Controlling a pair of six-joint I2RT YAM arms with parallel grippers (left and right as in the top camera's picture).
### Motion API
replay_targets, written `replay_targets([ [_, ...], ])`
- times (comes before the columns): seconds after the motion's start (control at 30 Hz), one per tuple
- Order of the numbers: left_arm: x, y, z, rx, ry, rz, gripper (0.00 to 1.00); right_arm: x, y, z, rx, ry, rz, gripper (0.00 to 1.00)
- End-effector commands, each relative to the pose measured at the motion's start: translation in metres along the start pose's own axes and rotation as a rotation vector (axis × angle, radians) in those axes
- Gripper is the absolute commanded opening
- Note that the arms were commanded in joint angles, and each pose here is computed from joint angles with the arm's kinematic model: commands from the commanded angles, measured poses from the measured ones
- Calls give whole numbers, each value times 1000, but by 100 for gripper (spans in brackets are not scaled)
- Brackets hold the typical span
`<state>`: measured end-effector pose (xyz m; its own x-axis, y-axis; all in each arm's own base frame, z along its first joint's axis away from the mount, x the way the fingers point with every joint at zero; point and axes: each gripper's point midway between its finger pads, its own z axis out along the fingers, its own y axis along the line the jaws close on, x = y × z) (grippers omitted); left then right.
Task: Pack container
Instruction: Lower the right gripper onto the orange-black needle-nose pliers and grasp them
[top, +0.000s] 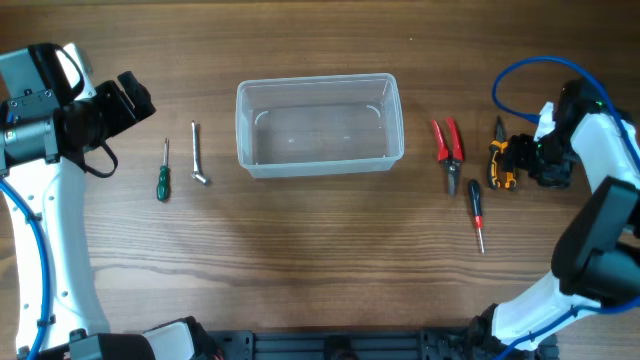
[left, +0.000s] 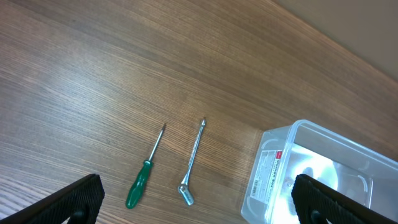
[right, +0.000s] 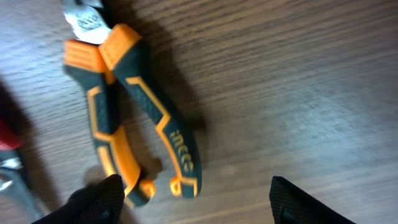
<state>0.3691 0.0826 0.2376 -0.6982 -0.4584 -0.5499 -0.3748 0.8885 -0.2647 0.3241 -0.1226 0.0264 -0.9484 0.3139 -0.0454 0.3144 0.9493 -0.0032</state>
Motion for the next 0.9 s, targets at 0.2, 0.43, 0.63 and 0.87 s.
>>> replay_targets([
  [0.2, -5, -2, -4, 10, -13, 15, 100, -42, -2, 43, 6, -96, -64, 75],
  [0.43, -5, -2, -4, 10, -13, 15, 100, -52, 23, 40, -127, -149, -139, 62],
  [0.63, -5, -2, -4, 10, -13, 15, 100, -27, 46, 39, -242, -57, -159, 61],
  [0.87, -5, -2, -4, 10, -13, 15, 100, 2, 44, 39, -231, 81, -12, 59],
])
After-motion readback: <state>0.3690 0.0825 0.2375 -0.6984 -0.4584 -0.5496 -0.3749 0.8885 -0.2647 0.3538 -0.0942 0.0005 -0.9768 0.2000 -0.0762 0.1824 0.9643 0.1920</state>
